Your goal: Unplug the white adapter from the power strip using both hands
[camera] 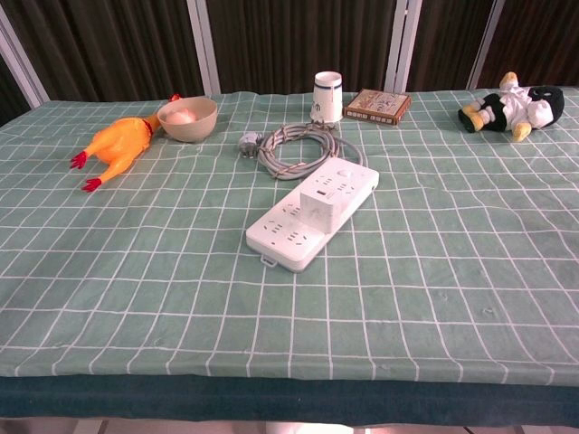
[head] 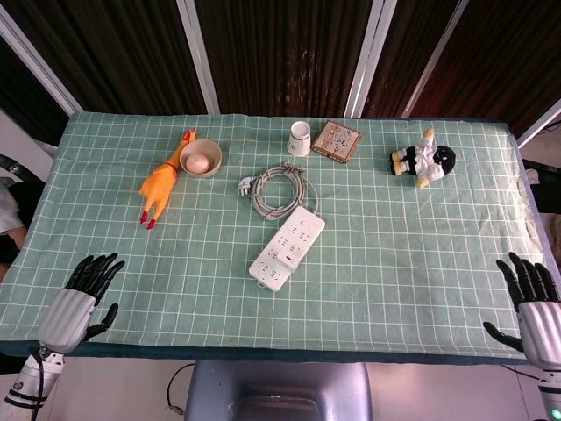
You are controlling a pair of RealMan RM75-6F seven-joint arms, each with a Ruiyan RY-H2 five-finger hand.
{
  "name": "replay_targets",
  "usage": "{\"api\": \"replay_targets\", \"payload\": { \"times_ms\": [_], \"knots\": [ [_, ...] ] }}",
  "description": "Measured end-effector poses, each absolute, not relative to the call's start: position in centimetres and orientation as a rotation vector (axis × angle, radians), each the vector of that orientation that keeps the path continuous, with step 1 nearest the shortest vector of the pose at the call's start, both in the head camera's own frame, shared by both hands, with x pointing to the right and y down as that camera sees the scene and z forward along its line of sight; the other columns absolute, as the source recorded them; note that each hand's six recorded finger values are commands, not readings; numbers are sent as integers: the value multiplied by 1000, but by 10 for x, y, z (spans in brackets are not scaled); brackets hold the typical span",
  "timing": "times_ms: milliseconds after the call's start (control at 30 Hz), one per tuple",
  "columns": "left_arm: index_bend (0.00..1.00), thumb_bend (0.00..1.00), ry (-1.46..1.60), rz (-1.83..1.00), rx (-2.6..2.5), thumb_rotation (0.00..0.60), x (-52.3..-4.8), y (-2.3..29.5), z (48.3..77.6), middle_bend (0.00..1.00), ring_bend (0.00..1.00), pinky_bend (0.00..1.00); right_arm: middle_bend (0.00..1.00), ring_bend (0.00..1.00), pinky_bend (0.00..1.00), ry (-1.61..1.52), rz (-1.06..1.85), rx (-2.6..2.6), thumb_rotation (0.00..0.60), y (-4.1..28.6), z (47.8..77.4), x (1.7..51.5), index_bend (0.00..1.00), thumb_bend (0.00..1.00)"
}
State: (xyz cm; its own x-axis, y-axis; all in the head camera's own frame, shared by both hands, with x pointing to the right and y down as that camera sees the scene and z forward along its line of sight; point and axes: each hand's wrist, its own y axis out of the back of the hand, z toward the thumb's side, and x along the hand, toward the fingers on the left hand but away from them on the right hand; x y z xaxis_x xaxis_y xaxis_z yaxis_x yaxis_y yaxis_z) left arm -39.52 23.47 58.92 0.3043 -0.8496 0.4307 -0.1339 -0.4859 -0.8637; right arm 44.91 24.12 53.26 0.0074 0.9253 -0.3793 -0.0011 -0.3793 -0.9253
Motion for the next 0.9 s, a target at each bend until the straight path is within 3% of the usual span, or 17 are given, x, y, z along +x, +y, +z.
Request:
{"api": "replay_targets", "payload": {
  "times_ms": [300, 500, 700, 900],
  "knots": [
    [0, 476, 799, -1151, -1917, 600, -375, 240, 593, 0, 0, 0, 0, 0, 0, -960, 1436, -1510, 600, 240, 534, 441, 0, 158],
    [0, 537, 679, -1079, -2059, 600, -343, 236, 612, 0, 0, 0, 0, 0, 0, -879, 1324, -1566, 600, 228, 544, 417, 0, 157],
    [0, 588, 573, -952, -2164, 600, -283, 221, 625, 0, 0, 0, 0, 0, 0, -745, 1236, -1642, 600, 200, 567, 375, 0, 158],
    [0, 627, 509, -880, -2237, 600, -236, 221, 635, 0, 0, 0, 0, 0, 4, -548, 1081, -1726, 600, 164, 593, 299, 0, 157]
  ]
}}
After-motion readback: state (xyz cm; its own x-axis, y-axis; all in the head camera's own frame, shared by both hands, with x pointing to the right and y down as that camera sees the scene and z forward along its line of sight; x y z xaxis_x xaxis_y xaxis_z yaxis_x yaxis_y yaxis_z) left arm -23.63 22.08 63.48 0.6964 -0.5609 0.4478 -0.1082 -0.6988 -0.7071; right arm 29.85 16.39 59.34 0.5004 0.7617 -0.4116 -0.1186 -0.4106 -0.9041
